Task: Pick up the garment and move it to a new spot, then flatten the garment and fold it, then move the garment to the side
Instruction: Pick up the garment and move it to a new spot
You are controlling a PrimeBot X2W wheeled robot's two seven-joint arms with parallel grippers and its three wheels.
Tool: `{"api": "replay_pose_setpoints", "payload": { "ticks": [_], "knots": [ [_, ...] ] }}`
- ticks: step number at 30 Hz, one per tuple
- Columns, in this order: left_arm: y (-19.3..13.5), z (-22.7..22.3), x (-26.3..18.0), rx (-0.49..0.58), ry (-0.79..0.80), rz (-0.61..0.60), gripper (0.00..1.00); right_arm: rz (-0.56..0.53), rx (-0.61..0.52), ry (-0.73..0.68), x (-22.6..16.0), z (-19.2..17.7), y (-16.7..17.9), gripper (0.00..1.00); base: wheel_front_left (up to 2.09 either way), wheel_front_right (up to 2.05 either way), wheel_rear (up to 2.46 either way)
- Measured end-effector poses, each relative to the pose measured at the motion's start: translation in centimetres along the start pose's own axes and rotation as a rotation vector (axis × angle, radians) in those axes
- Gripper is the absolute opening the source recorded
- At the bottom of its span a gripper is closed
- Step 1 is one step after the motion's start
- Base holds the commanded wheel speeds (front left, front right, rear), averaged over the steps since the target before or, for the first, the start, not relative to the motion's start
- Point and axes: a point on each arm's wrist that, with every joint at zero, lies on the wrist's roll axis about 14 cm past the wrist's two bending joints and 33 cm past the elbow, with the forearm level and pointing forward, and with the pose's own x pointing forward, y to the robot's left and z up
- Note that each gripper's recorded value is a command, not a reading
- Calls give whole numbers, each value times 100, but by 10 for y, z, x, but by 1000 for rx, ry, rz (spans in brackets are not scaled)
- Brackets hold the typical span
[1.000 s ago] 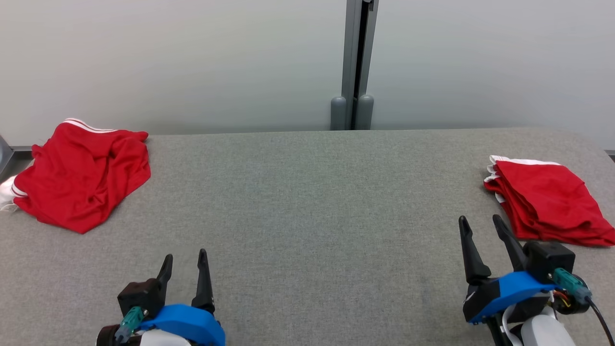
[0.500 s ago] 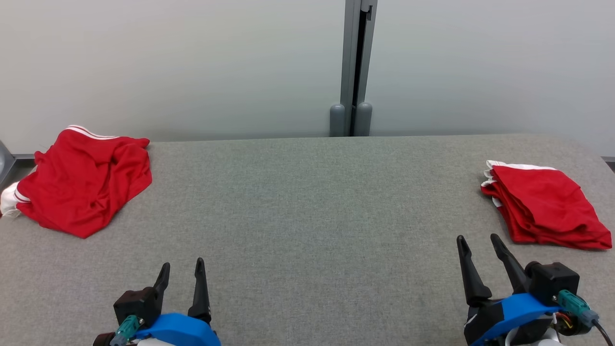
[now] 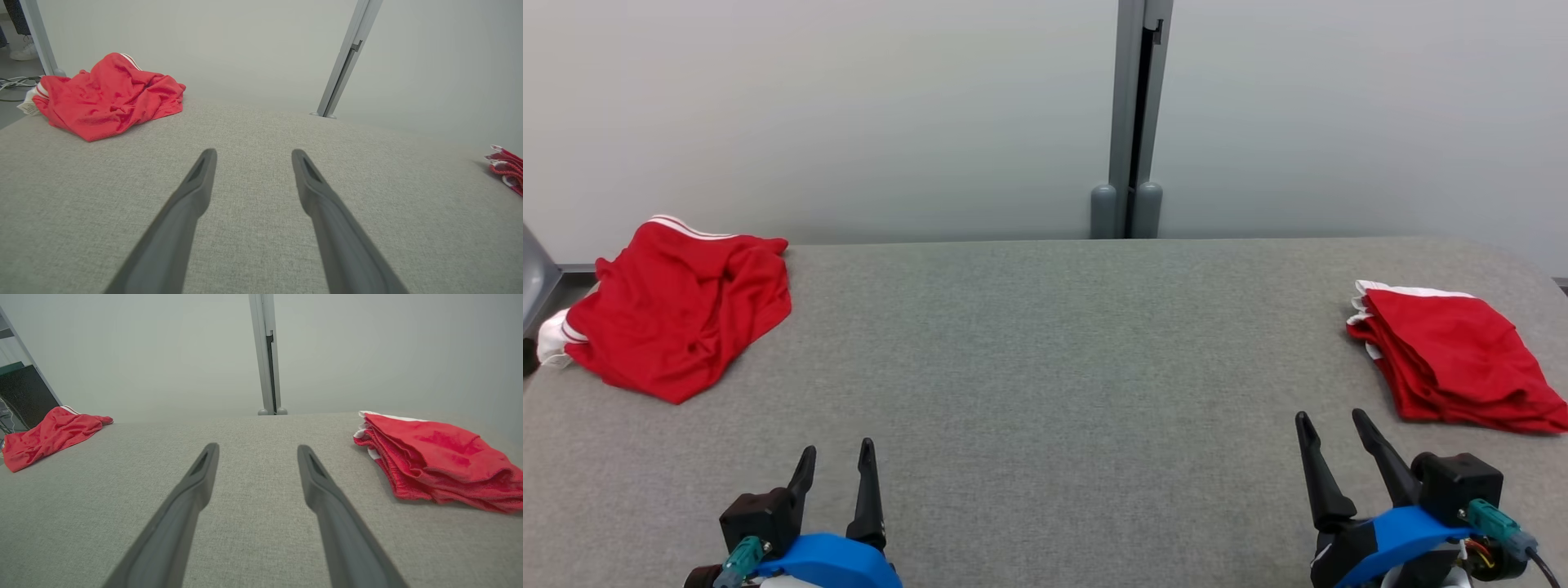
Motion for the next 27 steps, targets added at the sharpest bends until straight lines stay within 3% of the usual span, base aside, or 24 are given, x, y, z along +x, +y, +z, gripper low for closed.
{"api": "replay_pose_setpoints", "payload": {
  "ticks": [8,21,27],
  "knots": [
    [12,11,-12,-9,-37,40,100,62,-14,3,10,1,20,100,0,0,0],
    [106,37,-82,-29,-158,341,100,408,-9,24,44,-6,144,100,0,0,0],
    [135,32,-107,-42,-155,458,100,521,-1,61,51,-19,185,100,0,0,0]
  ]
}}
